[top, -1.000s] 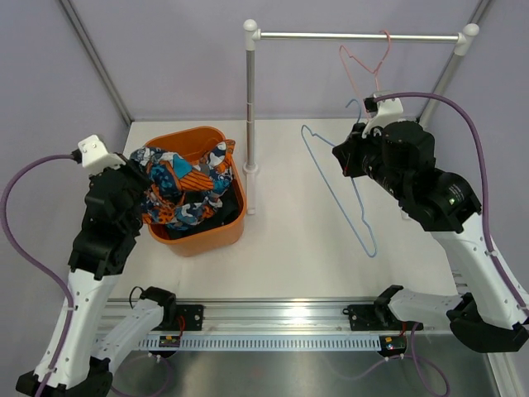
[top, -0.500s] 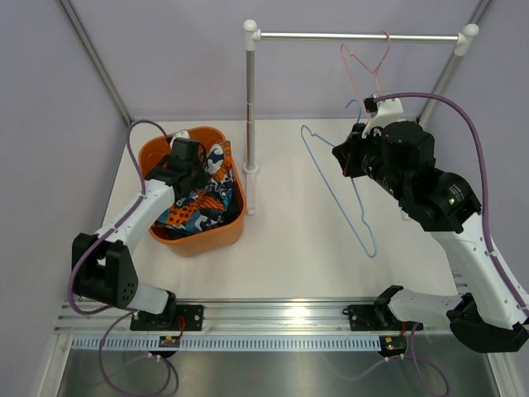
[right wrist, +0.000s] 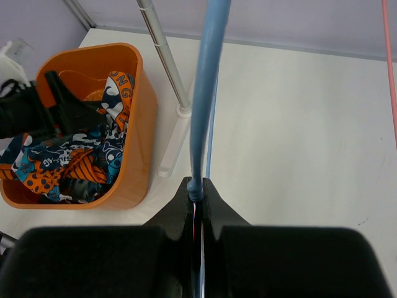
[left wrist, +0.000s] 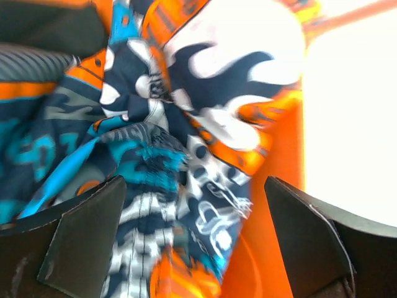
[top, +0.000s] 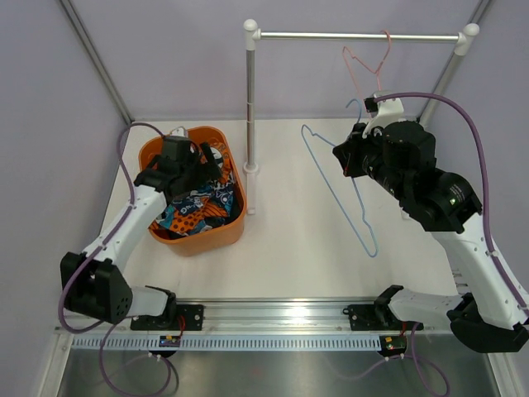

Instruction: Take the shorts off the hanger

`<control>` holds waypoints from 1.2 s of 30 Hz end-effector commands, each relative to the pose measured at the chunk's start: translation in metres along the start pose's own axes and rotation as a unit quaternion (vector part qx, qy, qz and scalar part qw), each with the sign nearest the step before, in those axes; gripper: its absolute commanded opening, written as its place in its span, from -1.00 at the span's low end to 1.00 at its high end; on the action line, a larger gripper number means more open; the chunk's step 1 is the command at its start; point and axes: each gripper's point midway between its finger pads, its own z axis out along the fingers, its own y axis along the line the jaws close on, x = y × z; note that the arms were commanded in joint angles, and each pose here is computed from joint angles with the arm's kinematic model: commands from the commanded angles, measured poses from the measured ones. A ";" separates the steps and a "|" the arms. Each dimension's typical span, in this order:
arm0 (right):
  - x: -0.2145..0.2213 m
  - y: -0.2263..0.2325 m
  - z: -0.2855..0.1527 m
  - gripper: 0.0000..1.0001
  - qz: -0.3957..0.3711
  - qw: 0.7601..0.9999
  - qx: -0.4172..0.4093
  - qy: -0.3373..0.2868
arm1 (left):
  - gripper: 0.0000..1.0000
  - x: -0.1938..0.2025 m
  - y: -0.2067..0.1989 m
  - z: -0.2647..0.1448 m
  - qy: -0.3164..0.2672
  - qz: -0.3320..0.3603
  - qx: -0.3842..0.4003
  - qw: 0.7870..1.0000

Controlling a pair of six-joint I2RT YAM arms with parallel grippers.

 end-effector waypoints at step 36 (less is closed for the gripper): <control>-0.145 -0.051 0.128 -1.00 -0.058 0.990 -0.007 -0.129 | 0.98 0.040 -0.001 -0.173 -0.155 0.151 0.203 0.955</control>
